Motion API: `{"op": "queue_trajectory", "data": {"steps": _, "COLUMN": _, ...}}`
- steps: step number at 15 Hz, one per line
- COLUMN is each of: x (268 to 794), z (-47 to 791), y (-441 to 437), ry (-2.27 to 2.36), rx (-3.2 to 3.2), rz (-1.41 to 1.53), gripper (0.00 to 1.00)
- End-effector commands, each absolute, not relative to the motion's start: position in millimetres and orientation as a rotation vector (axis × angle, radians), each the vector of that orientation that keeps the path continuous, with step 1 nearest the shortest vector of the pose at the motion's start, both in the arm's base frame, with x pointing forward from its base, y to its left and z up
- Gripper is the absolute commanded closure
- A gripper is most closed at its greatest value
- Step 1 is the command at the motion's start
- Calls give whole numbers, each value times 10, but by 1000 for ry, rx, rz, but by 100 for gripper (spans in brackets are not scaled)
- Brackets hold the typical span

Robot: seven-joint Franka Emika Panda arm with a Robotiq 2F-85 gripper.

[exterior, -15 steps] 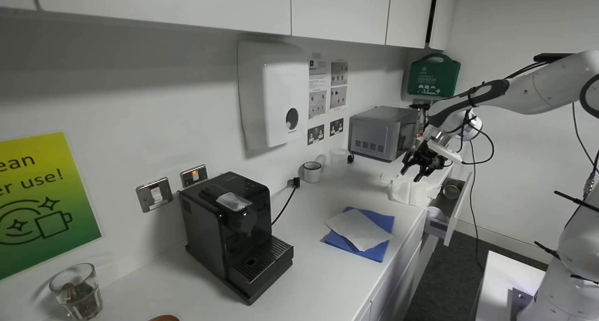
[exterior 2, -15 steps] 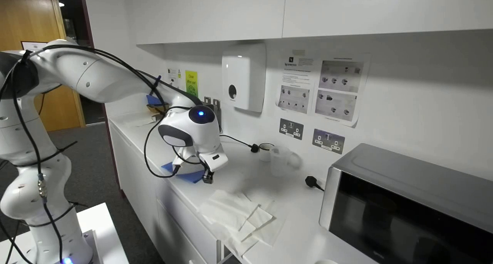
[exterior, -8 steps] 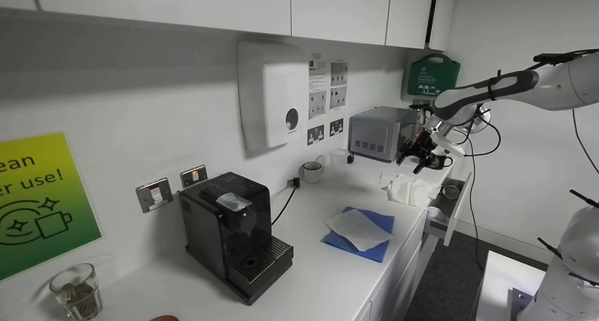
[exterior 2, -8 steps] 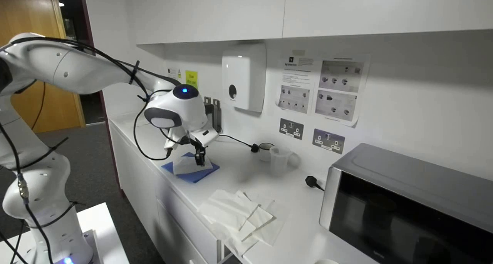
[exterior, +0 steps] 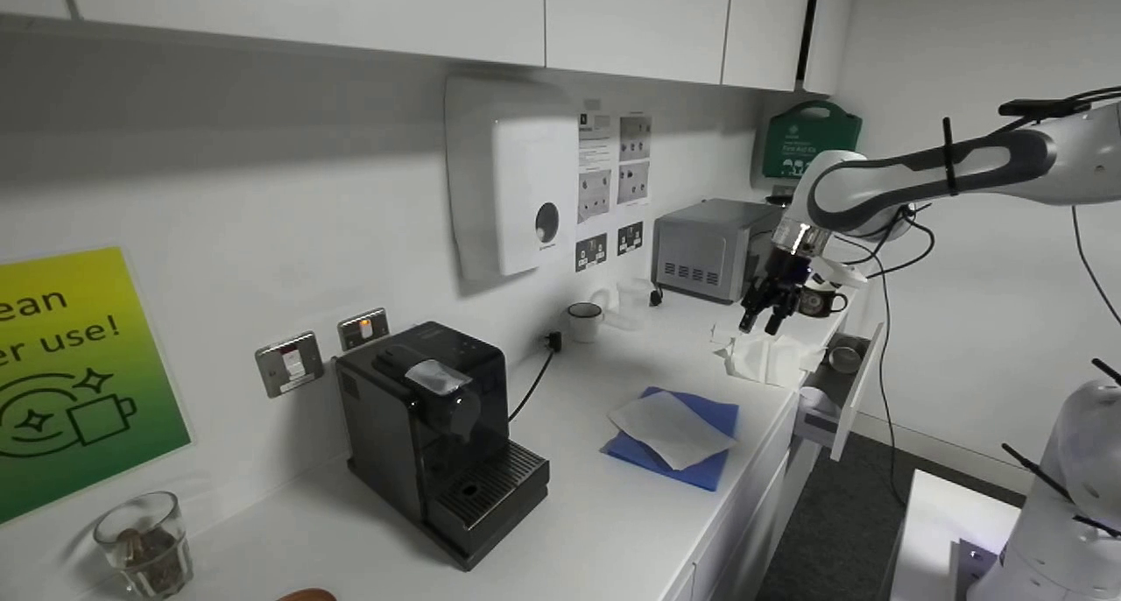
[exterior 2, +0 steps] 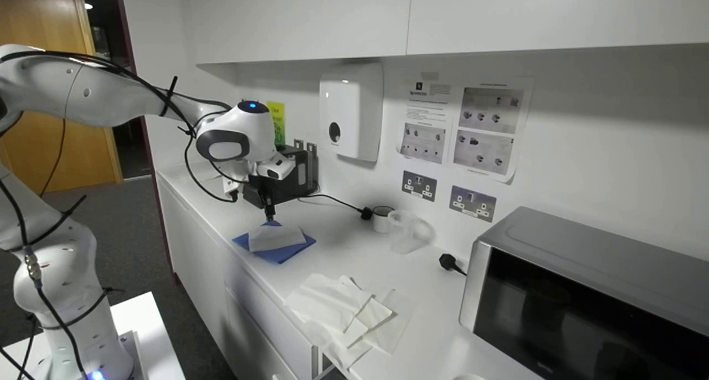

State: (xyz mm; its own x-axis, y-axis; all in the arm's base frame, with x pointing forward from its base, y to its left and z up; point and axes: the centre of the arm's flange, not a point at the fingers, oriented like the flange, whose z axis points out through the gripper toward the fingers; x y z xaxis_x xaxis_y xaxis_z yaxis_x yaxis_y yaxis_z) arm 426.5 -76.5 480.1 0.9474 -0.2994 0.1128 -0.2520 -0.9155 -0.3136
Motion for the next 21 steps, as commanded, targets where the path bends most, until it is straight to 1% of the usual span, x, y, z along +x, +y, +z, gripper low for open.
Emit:
{"op": "queue_trajectory", "data": {"steps": 1, "x": 4297, "z": 4815, "y": -527, "ry": 148, "rx": -2900, "rz": -149, "gripper": 0}}
{"op": "queue_trajectory", "data": {"steps": 11, "x": 4342, "z": 4712, "y": -150, "ry": -539, "rx": -2948, "rz": 207, "gripper": 0}}
{"op": "queue_trajectory", "data": {"steps": 13, "x": 4319, "z": 4715, "y": -251, "ry": -481, "rx": -2980, "rz": 113, "gripper": 0}}
{"op": "queue_trajectory", "data": {"steps": 14, "x": 4278, "z": 4648, "y": -151, "ry": -464, "rx": -2960, "rz": 157, "gripper": 0}}
{"op": "queue_trajectory", "data": {"steps": 21, "x": 4233, "z": 4640, "y": -234, "ry": -476, "rx": -2952, "rz": 126, "gripper": 0}}
